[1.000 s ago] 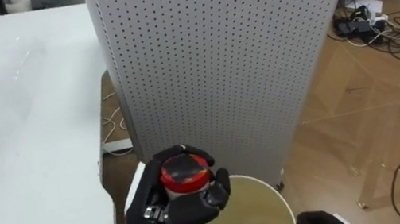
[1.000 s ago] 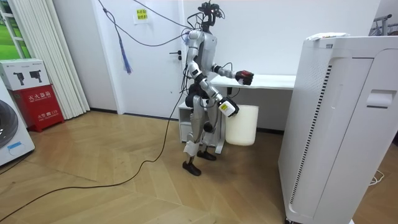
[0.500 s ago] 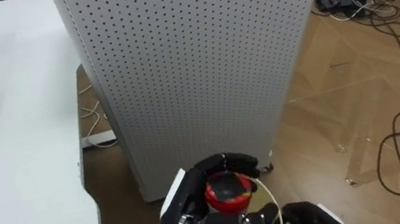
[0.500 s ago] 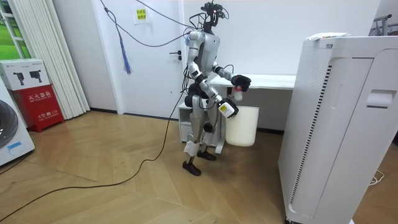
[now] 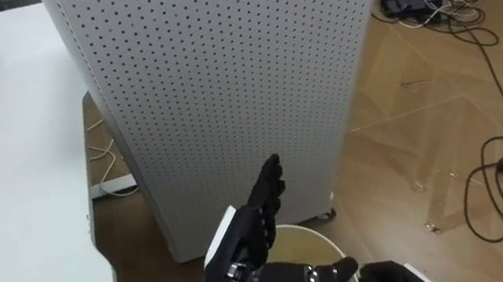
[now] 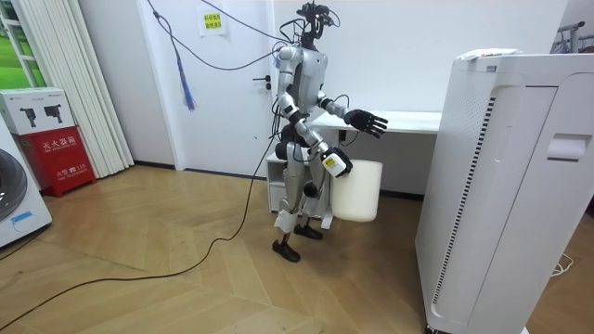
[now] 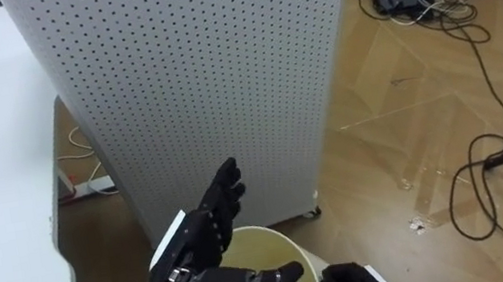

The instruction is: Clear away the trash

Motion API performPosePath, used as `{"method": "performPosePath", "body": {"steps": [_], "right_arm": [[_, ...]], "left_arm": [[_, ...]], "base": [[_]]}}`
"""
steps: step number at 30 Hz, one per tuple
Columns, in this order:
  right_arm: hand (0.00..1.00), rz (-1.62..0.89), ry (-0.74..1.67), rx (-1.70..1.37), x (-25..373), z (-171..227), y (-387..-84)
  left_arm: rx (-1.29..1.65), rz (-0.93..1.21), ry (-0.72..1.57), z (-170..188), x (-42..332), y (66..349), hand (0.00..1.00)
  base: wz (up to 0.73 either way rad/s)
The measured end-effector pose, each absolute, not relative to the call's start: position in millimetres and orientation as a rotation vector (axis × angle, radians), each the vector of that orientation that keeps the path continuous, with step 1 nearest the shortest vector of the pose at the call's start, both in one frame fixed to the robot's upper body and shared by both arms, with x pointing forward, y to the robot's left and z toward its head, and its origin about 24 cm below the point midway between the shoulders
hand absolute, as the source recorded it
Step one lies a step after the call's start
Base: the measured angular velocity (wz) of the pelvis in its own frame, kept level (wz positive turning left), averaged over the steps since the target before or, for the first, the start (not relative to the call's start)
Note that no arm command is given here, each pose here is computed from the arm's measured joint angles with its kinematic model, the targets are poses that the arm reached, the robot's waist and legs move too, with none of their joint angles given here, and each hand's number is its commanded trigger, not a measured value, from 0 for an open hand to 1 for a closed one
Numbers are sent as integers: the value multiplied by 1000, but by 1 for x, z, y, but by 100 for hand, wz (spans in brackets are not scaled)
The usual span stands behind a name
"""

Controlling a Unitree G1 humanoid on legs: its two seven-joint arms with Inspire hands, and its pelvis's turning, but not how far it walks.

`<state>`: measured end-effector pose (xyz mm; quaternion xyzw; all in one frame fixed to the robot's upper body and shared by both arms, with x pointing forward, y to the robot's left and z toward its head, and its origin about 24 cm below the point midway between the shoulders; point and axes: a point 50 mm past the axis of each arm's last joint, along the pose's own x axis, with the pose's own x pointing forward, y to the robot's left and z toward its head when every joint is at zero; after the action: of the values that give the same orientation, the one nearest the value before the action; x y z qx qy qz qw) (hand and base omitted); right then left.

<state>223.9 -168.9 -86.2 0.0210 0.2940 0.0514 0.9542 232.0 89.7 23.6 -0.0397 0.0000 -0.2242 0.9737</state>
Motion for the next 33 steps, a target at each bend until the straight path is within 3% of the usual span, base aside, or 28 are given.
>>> {"method": "performPosePath", "body": {"steps": [13, 33], "right_arm": [[100, 10, 535, 66, 204, -80, -185], [100, -18, 657, 66, 172, -103, -200]], "left_arm": [[162, -361, -213, 61, 230, 108, 0], [369, 71, -587, 115, 227, 149, 0]], "base": [[-5], [-21]]}}
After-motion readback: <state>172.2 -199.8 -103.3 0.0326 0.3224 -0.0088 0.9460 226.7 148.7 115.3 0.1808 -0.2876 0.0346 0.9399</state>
